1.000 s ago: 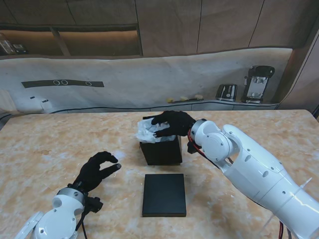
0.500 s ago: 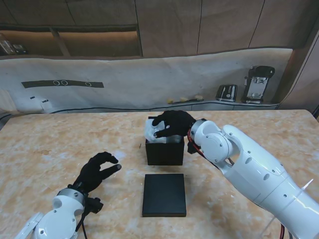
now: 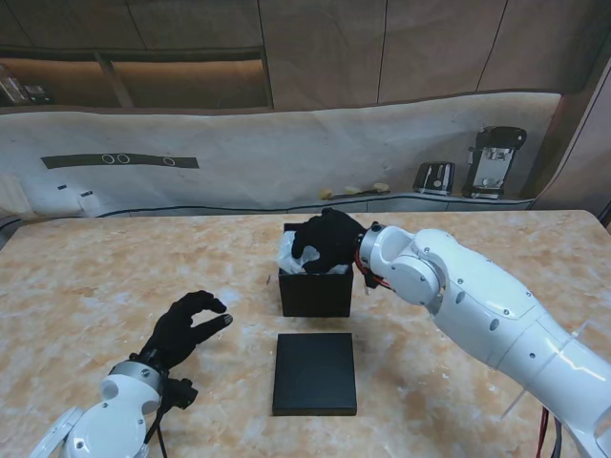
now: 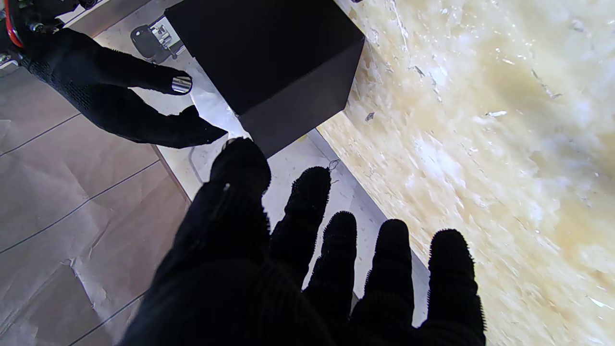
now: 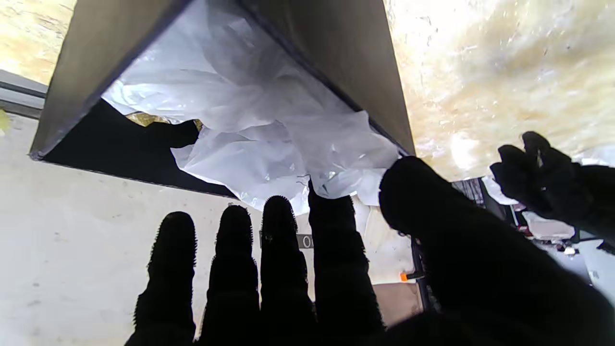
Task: Pack mini donuts into a plastic bag, tie the opening and put the bag into the gift box
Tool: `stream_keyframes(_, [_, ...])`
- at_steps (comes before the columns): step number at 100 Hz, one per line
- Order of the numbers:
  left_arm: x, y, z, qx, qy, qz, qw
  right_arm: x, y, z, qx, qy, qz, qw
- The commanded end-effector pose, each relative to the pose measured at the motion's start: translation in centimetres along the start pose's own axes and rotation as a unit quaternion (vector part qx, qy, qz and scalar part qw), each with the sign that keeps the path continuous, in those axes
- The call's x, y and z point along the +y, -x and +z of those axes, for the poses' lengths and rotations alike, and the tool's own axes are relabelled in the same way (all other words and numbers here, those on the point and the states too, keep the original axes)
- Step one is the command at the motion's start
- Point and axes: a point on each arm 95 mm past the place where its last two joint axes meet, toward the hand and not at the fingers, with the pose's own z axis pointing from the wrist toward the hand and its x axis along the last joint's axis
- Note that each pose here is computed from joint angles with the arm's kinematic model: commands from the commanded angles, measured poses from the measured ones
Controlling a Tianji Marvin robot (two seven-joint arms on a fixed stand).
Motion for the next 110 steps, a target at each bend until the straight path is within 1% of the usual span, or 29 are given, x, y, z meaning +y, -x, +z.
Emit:
stream_keyframes(1, [0.2, -0.1, -0.2, 0.002, 0.006, -0.004, 1.0000, -0.2, 0.3, 0.1, 0.001, -0.014, 0.005, 0.9999])
stream_keyframes(17, [0.2, -0.1, -0.2, 0.000, 0.005, -0.004, 1.0000, -0.7, 0.6, 0.5, 0.005, -0.030, -0.017, 0.9994])
stream_keyframes(34, [0.1, 0.0, -0.2, -0.001, 0.004, -0.002, 1.0000, -1.5, 0.9, 1.3, 0.006, -0.051, -0.028, 0.9983])
stream_keyframes(63, [-0.2, 0.0, -0.2, 0.002, 0.002, 0.003, 1.0000, -2.4, 1.8, 2.6, -0.001, -0.099, -0.032, 0.9945])
stream_keyframes(74, [-0.2, 0.0, -0.2, 0.003, 0.003, 0.004, 1.0000, -2.7, 2.1, 2.7, 0.001, -0.109, -0.035, 0.9934])
stream_keyframes(83, [-0.2, 0.0, -0.2, 0.002, 0.003, 0.003, 1.0000, -2.9, 2.3, 2.6, 0.000, -0.111, -0.036, 0.9932])
stream_keyframes(90, [-0.2, 0.0, -0.2, 0.002, 0.004, 0.003, 1.0000, -3.0, 2.4, 2.4, -0.004, -0.112, -0.032, 0.9931])
stream_keyframes(110, [-0.1, 0.0, -0.1, 0.001, 0.006, 0.003, 1.0000, -3.4, 2.8, 2.2, -0.021, -0.131, 0.003, 0.9912])
